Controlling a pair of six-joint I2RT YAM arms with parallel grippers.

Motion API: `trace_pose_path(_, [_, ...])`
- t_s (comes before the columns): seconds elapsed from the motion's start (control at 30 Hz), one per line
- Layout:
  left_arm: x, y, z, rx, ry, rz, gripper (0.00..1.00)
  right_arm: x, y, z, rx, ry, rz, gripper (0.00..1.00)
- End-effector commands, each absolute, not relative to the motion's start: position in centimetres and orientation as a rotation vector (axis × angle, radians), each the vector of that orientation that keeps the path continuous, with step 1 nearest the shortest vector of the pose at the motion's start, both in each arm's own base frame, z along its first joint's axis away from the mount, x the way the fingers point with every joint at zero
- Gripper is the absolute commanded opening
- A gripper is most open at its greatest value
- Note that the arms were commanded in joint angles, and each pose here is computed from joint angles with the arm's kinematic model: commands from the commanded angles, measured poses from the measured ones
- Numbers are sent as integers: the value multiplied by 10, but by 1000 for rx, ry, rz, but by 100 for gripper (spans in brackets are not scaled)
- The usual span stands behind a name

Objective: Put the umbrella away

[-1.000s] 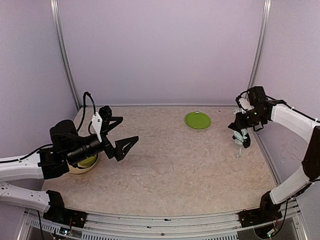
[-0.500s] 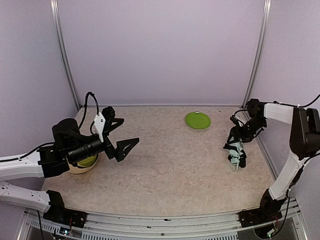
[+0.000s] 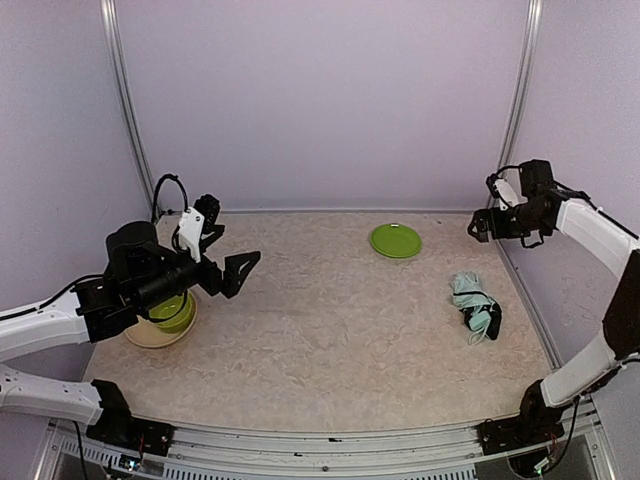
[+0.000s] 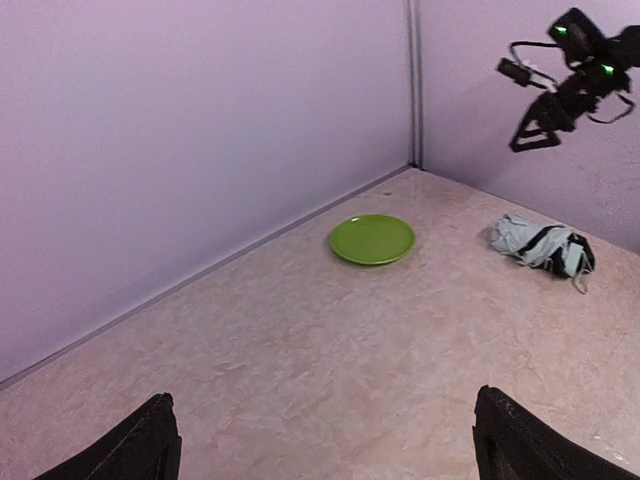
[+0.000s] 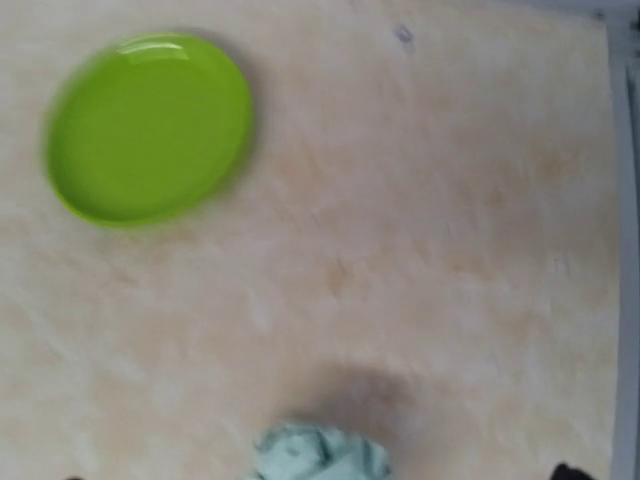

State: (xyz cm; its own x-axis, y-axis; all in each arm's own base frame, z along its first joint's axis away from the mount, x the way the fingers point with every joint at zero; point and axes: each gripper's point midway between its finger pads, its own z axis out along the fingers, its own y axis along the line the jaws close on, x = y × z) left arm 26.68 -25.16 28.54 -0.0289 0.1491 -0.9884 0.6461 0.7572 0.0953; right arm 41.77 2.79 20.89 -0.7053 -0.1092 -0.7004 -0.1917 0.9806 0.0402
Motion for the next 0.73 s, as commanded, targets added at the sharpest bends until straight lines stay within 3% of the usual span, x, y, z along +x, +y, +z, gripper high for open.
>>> trace_pose_path(0.0, [309, -191, 282, 371, 1698, -318, 99, 403, 37, 239, -220, 2043, 173, 100])
trace_pose_path(0.33, [337, -25, 246, -226, 1592, 25, 99, 354, -35, 196, 279, 1772, -73, 100])
trace_pose_path(0.7, [331, 23, 198, -337, 1556, 192, 99, 345, -37, 174, 292, 1734, -80, 100])
